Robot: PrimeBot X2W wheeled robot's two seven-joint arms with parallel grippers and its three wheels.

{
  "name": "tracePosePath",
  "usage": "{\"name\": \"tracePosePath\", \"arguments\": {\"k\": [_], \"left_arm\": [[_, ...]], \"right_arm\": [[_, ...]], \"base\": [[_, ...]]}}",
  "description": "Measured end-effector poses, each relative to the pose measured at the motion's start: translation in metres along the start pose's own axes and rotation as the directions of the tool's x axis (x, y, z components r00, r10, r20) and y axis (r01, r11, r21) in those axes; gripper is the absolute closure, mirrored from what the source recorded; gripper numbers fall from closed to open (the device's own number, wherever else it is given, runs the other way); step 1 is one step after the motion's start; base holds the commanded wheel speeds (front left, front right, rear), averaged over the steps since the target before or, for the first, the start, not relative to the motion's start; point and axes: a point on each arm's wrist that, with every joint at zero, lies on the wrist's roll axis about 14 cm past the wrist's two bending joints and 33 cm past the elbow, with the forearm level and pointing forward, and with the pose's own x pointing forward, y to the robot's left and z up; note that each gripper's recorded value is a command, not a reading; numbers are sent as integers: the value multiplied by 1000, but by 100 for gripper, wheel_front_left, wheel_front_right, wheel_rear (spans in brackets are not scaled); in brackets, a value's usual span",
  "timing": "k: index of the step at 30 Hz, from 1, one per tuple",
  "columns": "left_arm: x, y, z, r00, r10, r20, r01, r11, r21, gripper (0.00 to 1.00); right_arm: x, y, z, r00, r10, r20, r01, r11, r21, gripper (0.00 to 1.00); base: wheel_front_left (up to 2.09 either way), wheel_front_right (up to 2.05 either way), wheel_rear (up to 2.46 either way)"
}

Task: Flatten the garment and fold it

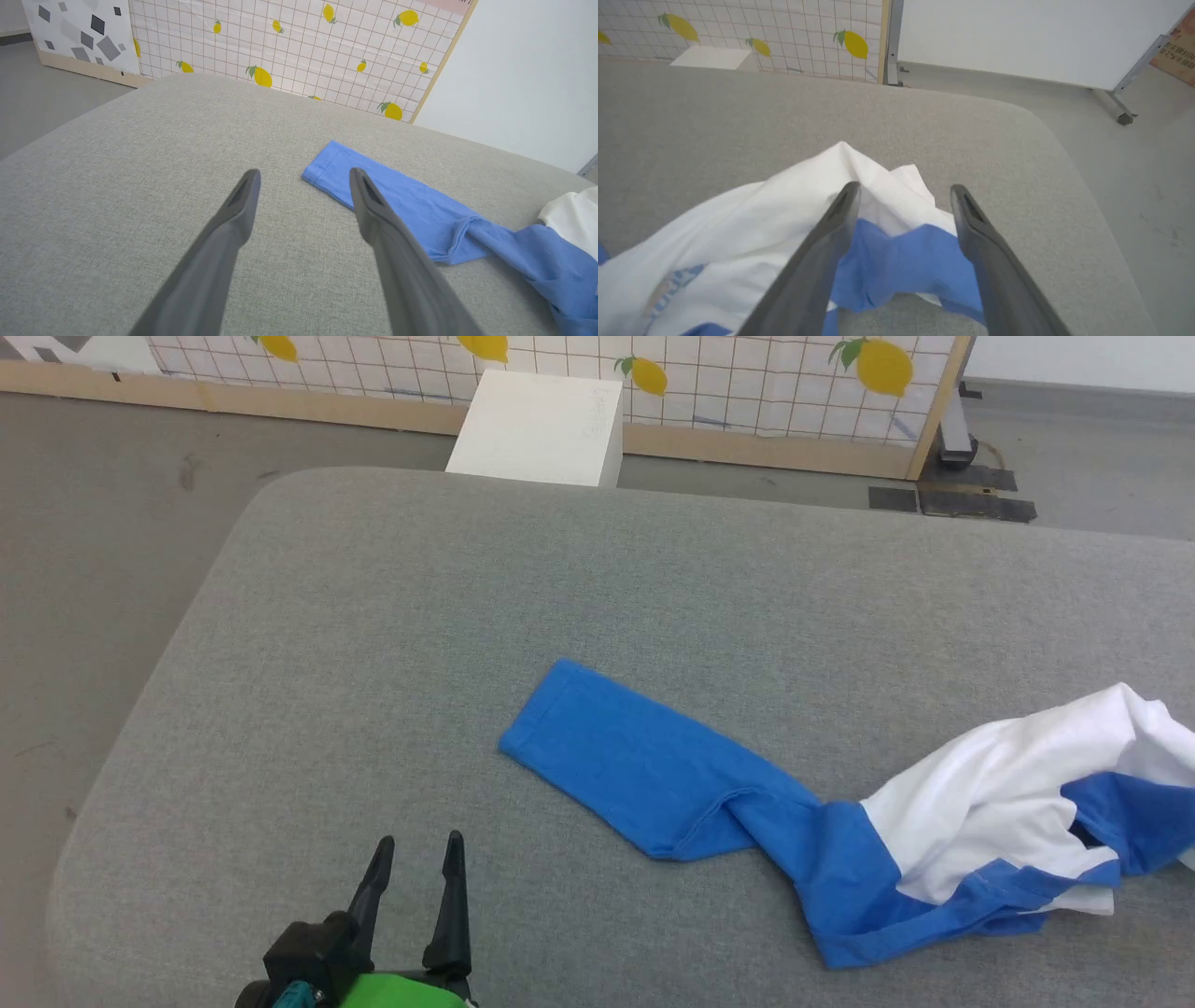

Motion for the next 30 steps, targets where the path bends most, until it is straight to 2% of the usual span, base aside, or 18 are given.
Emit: {"name": "tracePosePath", "arguments": {"k": [3, 5, 8, 10, 14, 16, 18, 20, 24, 30], "left_arm": [[0, 1, 1, 1000, 3, 4, -3, 1000, 0, 0], [-1, 0, 3, 1000, 3, 8, -3, 1000, 0, 0], [-1, 0, 5, 1000, 3, 15, -3, 1000, -1, 0], [-1, 0, 7, 1000, 5, 21, -5, 1000, 2, 0], [-1, 1, 8, 1000, 9, 25, -10, 1000, 16, 0], [0, 3, 9, 999, 18, 28, -19, 1000, 21, 0], [0, 5, 11, 999, 26, 33, -27, 999, 23, 0], [0, 8, 11, 999, 37, 32, -38, 999, 24, 0], [-1, 13, 9, 998, 57, 23, -57, 998, 23, 0], [-1, 23, 12, 995, 91, 29, -92, 995, 29, 0]], "right_arm": [[0, 24, 61, 984, 77, 158, -75, 997, -18, 0], [-4, 48, 89, 965, 148, 215, -145, 989, -31, 0], [-10, 97, 102, 937, 282, 207, -275, 959, -61, 0], [-13, 132, 94, 914, 380, 145, -375, 925, -63, 0], [-17, 191, 53, 844, 530, -79, -536, 838, -105, 0], [-18, 213, 30, 798, 568, -200, -599, 784, -166, 0], [-17, 229, 16, 765, 586, -266, -637, 748, -186, 0], [-15, 245, 2, 732, 595, -331, -675, 699, -237, 0], [-6, 263, -32, 683, 583, -441, -720, 640, -268, 0], [7, 274, -79, 631, 542, -556, -749, 613, -253, 0]], "base": [[0, 0, 0], [0, 0, 0], [0, 0, 0], [0, 0, 0], [0, 0, 0], [0, 0, 0], [0, 0, 0], [0, 0, 0], [0, 0, 0], [0, 0, 0]]}}
